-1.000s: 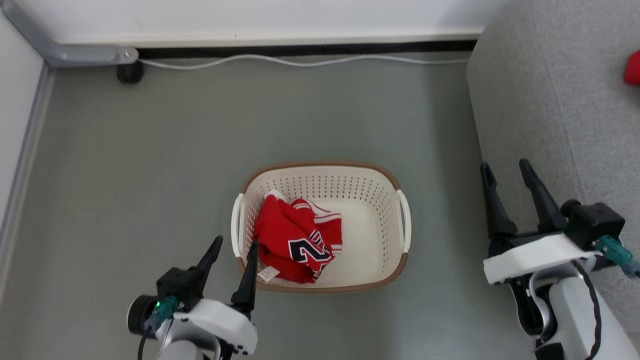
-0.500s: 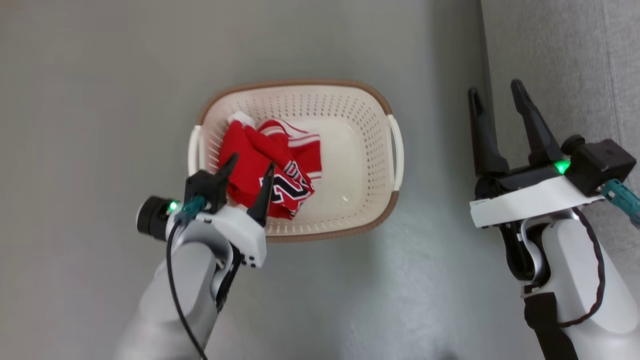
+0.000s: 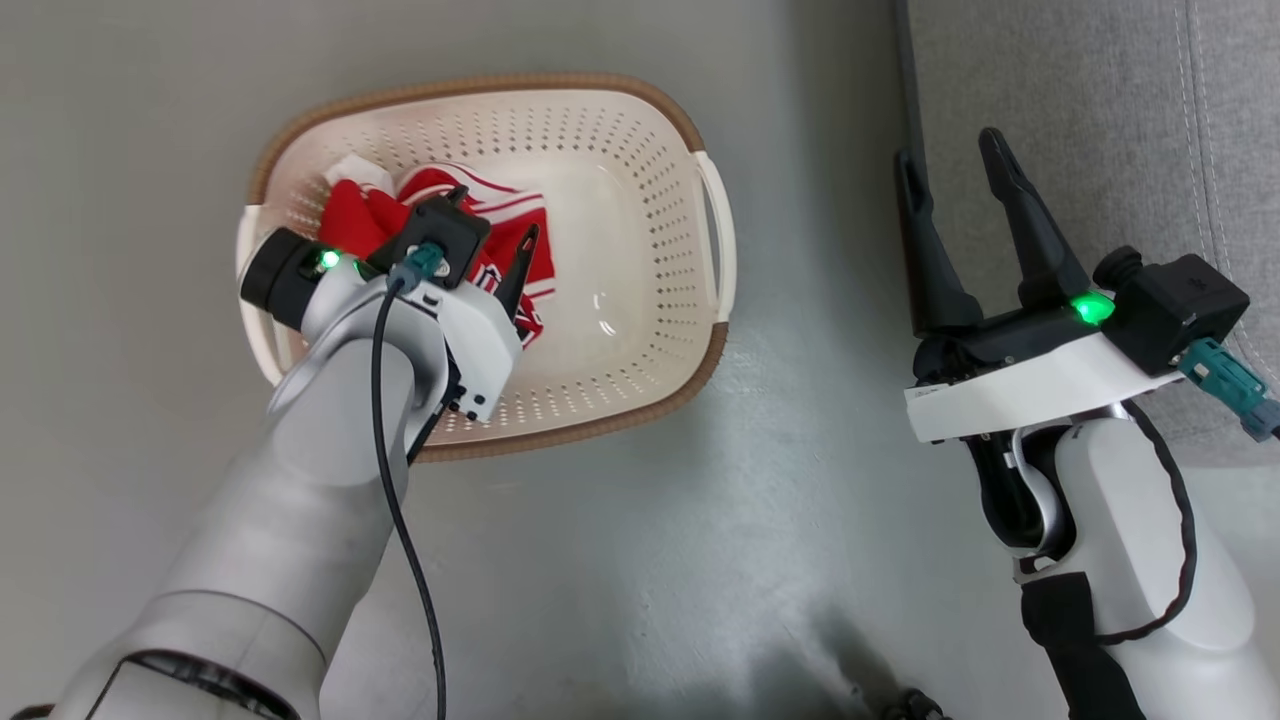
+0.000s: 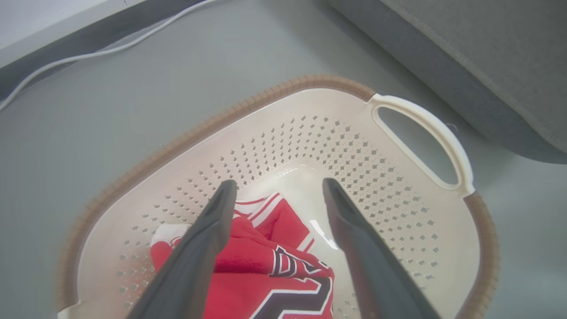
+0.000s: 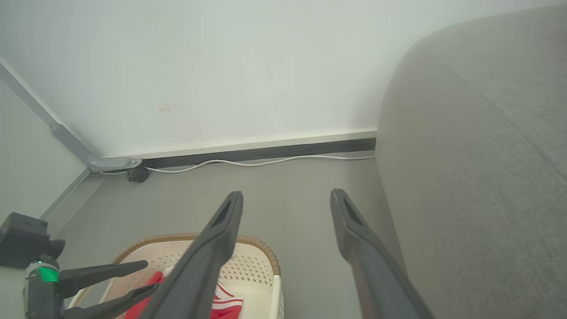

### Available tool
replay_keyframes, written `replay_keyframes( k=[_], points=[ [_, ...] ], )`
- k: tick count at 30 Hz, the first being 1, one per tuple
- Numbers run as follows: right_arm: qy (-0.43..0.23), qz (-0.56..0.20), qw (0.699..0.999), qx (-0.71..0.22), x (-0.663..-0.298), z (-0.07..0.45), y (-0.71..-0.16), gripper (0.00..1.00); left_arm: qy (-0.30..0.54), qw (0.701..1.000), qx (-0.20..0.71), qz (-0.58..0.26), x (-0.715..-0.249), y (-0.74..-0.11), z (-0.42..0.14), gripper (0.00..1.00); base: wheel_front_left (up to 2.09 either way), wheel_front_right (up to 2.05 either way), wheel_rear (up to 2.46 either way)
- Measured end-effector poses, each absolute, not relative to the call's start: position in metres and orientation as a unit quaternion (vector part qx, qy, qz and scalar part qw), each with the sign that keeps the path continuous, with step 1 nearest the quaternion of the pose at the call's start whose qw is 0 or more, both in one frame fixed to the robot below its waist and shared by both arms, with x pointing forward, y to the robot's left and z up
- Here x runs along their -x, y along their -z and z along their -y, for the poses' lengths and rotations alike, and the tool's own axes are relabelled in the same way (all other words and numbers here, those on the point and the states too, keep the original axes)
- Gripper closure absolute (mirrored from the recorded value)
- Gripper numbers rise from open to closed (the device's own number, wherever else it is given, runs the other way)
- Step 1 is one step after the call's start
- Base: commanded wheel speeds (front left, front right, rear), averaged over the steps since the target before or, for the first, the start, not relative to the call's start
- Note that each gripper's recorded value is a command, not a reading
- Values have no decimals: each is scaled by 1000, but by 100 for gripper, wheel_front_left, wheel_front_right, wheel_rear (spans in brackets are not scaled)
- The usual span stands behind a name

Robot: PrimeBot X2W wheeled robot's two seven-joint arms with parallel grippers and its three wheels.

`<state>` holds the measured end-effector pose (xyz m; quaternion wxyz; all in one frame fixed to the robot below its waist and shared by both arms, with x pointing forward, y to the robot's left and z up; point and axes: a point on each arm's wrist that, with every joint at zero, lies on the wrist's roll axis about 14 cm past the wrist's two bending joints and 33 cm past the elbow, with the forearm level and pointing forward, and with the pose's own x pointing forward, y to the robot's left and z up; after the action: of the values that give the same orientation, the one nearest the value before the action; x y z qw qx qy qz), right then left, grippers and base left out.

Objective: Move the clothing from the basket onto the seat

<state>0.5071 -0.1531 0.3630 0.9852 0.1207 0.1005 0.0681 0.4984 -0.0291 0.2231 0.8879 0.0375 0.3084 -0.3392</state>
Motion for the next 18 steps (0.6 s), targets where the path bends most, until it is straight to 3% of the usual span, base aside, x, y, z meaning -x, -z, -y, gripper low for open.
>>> replay_keyframes(
  k=[10,18],
  points=[
    [-66,-112,982,-139,-510,155,-350,0,360,840,-29,-406,-483,-174,49,0,0,0,0],
    [-54,-125,980,-145,-507,163,-339,0,443,780,-130,-423,-464,-152,68,0,0,0,0]
  ],
)
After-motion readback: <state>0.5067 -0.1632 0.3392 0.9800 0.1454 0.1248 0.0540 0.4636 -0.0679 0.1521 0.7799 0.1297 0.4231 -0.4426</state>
